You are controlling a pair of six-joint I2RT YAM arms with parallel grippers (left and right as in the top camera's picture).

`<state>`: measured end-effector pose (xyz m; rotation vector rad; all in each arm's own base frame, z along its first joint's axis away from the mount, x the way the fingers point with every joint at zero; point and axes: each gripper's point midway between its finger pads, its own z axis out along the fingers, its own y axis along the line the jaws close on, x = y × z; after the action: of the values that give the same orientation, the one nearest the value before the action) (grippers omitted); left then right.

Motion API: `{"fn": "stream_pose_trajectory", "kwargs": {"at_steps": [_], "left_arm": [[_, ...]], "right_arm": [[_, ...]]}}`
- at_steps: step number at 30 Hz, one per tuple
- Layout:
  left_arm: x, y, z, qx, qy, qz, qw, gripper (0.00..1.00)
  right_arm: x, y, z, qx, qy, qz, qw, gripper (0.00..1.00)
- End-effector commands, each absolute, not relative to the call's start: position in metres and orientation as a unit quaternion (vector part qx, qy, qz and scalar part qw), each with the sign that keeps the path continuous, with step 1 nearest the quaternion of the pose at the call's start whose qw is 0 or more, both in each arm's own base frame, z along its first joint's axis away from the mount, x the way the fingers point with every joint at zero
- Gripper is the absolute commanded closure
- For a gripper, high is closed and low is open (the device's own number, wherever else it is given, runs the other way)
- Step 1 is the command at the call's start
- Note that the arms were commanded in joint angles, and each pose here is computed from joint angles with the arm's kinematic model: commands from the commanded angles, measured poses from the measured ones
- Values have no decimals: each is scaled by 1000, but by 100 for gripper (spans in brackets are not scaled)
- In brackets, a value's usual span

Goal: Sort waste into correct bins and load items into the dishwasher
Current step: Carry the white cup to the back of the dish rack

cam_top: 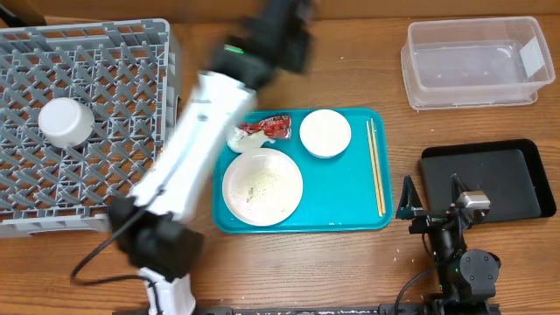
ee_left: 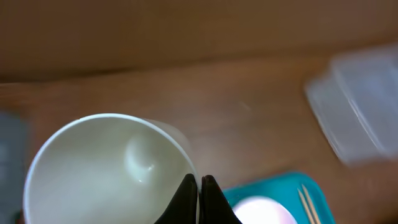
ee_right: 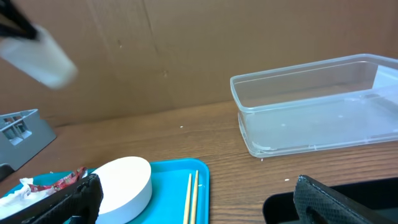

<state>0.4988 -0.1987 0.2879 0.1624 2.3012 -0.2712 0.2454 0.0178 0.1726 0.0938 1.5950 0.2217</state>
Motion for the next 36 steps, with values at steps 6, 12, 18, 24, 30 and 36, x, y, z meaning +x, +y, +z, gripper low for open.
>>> {"fn": "stream_pose_trajectory", "kwargs": {"at_steps": [6, 12, 18, 24, 30, 36], "left_arm": [[547, 27, 301, -144, 870, -241, 406, 96], [568, 123, 242, -214, 837, -325, 384, 96], [571, 171, 219, -135, 763, -480, 411, 96], [571, 209, 190, -161, 742, -503, 414, 96], [572, 216, 175, -178, 742, -503, 407, 92], [575, 223, 170, -184, 749, -481, 418, 94]], "right_arm": [[246, 16, 170, 43, 714, 95, 692, 0], [246, 16, 170, 43, 714, 95, 692, 0], [246, 16, 170, 43, 714, 95, 692, 0], [246, 16, 170, 43, 714, 95, 692, 0], [246, 16, 170, 43, 714, 95, 692, 0], [246, 16, 170, 43, 714, 95, 692, 0]]}}
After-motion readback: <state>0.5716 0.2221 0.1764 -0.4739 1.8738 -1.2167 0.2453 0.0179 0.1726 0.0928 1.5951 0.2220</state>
